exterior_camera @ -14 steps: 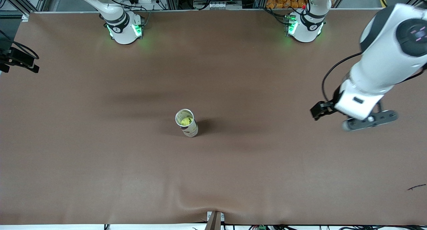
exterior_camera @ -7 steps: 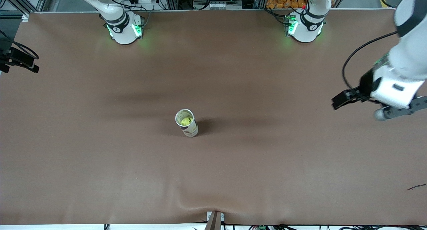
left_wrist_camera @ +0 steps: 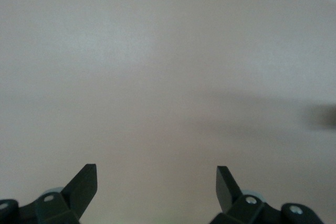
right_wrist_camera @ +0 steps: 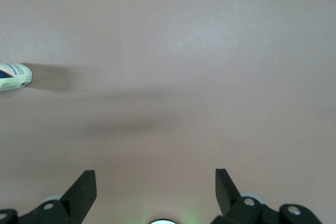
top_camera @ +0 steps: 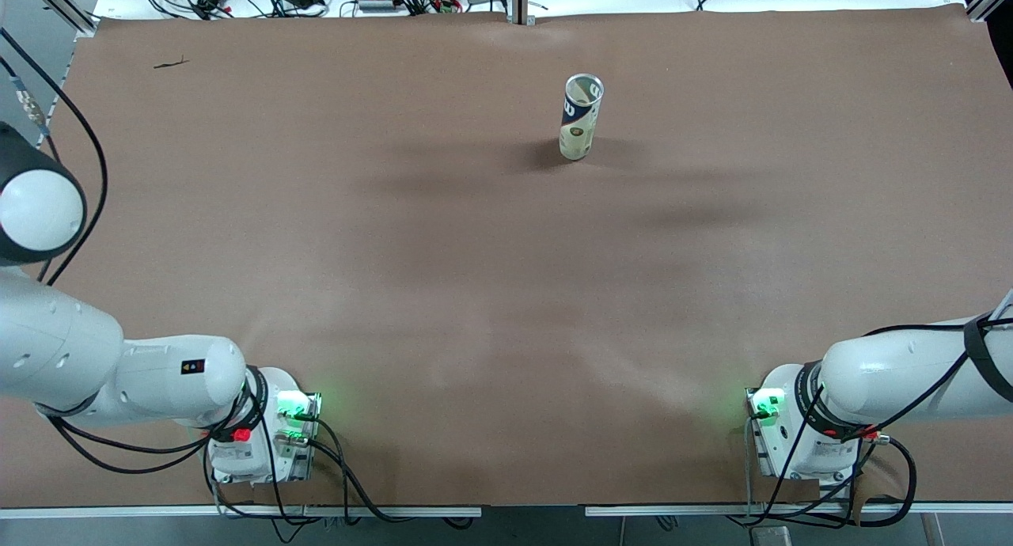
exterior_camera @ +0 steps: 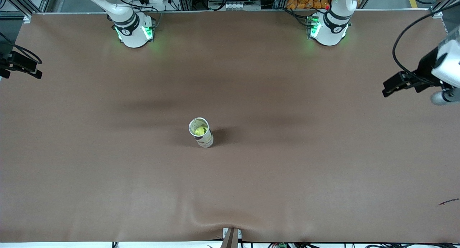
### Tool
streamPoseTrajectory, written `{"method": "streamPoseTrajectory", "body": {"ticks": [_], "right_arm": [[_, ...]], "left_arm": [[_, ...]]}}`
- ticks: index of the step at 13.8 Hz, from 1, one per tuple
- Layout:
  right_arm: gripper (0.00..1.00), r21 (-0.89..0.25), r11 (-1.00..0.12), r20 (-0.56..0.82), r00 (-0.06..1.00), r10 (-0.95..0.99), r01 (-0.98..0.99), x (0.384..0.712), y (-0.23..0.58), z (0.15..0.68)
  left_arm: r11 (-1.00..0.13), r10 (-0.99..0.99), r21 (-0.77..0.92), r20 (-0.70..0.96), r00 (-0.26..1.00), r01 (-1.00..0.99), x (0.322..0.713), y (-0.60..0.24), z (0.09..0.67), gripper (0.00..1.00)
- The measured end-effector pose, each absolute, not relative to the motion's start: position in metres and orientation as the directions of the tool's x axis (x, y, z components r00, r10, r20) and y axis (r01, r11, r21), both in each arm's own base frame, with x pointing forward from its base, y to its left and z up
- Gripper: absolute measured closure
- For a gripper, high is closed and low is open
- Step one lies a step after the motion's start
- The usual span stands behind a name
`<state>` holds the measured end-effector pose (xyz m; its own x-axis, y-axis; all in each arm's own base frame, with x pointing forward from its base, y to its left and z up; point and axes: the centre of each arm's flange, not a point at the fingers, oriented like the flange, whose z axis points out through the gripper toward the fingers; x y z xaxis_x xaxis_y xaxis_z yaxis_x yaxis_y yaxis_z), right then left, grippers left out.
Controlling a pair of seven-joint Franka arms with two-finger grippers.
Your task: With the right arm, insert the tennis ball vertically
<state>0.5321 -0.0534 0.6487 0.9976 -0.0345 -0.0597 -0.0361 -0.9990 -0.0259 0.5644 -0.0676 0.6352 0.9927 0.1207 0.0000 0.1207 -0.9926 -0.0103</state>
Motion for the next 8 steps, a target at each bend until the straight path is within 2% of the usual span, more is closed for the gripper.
{"method": "streamPoseTrajectory", "body": {"ticks": [8], "right_arm": [[0.00, -0.026, -0.999, -0.060, 0.998, -0.034, -0.036, 0.532, -0.053, 0.649]], "left_arm": [[-0.994, 0.101, -0.035, -0.022, 0.995, 0.100, 0.492, -0.056, 0.644, 0.00]]}}
